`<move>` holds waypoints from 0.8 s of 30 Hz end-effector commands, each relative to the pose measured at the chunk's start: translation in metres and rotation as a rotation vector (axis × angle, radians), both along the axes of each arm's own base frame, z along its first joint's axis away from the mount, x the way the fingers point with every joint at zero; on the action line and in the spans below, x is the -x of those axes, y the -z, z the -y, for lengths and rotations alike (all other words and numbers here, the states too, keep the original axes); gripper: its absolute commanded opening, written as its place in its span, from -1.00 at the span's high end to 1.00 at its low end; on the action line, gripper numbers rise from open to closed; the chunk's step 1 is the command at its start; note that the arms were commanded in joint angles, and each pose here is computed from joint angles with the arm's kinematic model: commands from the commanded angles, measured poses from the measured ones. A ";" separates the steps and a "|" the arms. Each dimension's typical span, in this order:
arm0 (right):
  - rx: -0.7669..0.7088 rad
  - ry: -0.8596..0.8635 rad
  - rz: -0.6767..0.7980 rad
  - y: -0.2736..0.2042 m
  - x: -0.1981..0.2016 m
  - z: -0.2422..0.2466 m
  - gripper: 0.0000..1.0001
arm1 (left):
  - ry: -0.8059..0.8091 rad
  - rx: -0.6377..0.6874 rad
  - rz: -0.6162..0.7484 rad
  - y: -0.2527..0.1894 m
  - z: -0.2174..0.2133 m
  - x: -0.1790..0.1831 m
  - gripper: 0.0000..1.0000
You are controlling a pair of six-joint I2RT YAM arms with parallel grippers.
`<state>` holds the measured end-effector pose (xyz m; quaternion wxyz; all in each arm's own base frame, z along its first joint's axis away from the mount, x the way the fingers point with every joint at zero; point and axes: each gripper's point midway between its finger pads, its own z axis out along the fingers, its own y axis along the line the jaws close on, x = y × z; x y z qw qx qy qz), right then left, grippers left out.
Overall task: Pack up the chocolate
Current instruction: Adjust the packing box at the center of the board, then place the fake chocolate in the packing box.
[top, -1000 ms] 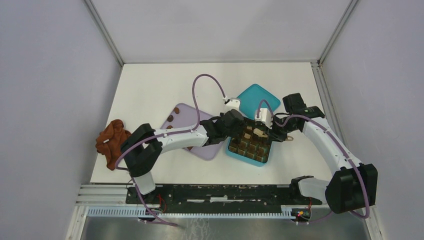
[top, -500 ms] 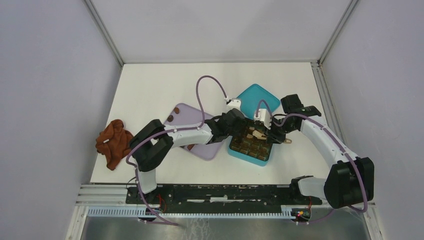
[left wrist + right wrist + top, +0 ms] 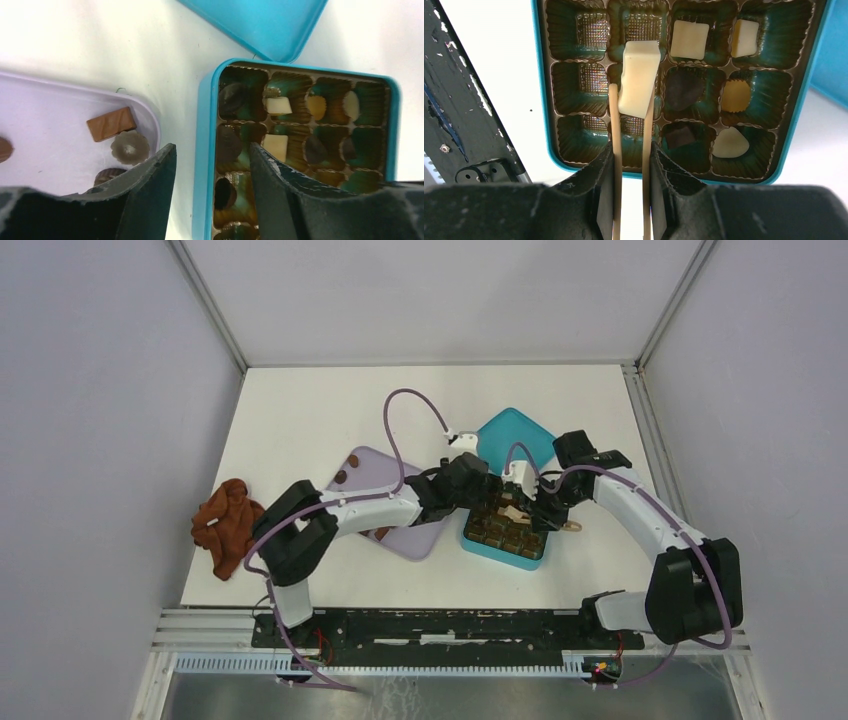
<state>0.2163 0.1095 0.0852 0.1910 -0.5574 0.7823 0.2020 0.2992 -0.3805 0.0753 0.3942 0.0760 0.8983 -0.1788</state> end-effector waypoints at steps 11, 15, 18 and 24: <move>0.115 -0.015 -0.009 0.012 -0.009 -0.017 0.68 | -0.285 0.001 0.112 -0.102 -0.119 0.029 -0.25; 0.146 -0.026 -0.001 0.014 -0.009 -0.022 0.61 | -0.354 0.046 0.146 -0.120 -0.148 0.039 -0.26; 0.165 -0.019 -0.005 0.015 -0.011 -0.022 0.46 | -0.383 0.095 0.170 -0.133 -0.160 0.043 -0.26; 0.187 -0.007 -0.007 0.017 -0.015 -0.022 0.30 | -0.392 0.145 0.191 -0.147 -0.168 0.048 -0.27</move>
